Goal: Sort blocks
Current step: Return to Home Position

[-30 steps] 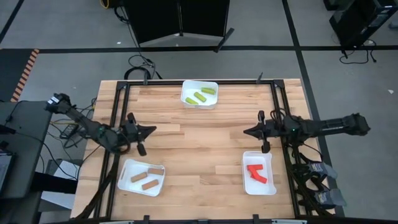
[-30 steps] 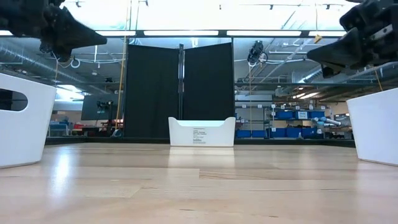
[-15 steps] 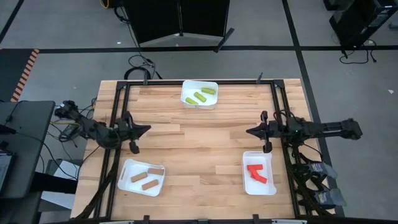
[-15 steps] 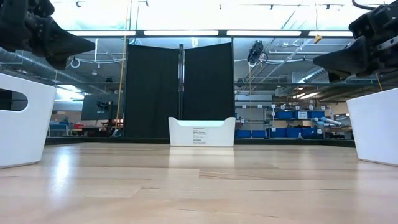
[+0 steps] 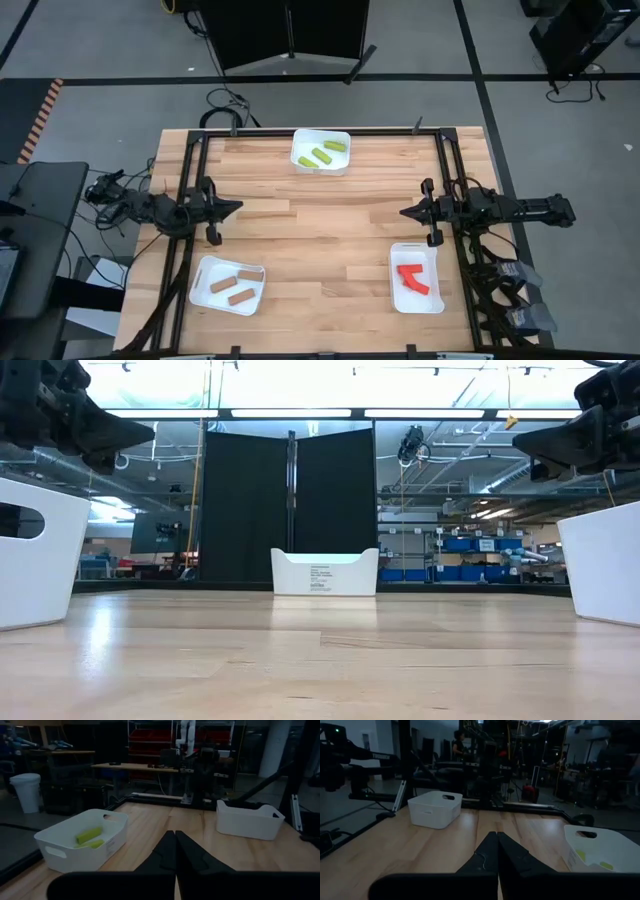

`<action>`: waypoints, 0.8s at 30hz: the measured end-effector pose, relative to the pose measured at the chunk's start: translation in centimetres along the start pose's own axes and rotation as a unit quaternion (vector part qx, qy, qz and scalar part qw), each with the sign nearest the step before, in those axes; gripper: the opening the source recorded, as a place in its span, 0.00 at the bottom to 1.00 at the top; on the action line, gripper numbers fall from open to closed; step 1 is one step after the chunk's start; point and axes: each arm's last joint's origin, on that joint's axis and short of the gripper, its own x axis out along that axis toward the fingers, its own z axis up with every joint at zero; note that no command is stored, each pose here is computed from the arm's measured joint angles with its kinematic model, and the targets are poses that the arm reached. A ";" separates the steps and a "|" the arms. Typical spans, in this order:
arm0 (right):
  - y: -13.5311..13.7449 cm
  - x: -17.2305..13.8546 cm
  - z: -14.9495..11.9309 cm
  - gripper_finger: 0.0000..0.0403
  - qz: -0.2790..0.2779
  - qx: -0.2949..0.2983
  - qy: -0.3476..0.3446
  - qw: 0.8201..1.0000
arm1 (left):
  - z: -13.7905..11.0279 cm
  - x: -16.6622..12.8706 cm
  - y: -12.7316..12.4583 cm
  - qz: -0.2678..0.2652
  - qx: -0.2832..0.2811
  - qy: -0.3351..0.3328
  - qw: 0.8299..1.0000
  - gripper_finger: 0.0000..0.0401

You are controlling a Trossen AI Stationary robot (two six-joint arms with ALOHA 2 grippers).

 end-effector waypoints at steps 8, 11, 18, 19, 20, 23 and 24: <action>0.1 0.0 0.0 0.01 0.018 0.010 -0.001 1.000 | -2.1 1.0 0.2 -0.004 -0.008 -0.021 1.000 0.00; 0.1 0.0 -0.1 0.01 0.023 0.023 0.004 0.999 | -2.1 1.1 0.4 0.000 0.002 -0.021 1.000 0.00; 0.1 0.1 -0.2 0.02 0.023 -0.001 0.009 1.000 | -2.1 1.3 0.8 0.014 0.009 -0.022 1.000 0.00; 0.1 0.1 -0.2 0.02 0.023 -0.006 0.008 1.000 | -2.1 1.3 0.8 0.014 0.009 -0.021 1.000 0.00; 0.1 0.1 -0.2 0.02 0.023 -0.009 0.008 1.000 | -2.1 1.4 0.9 0.017 0.009 -0.021 1.000 0.00; 0.1 0.1 -0.2 0.02 0.023 -0.016 0.009 1.000 | -2.1 1.4 1.2 0.032 0.010 -0.022 0.999 0.00; 0.1 0.1 -0.2 0.02 0.022 -0.017 0.012 1.000 | -2.1 1.5 1.2 0.032 0.011 -0.021 0.999 0.00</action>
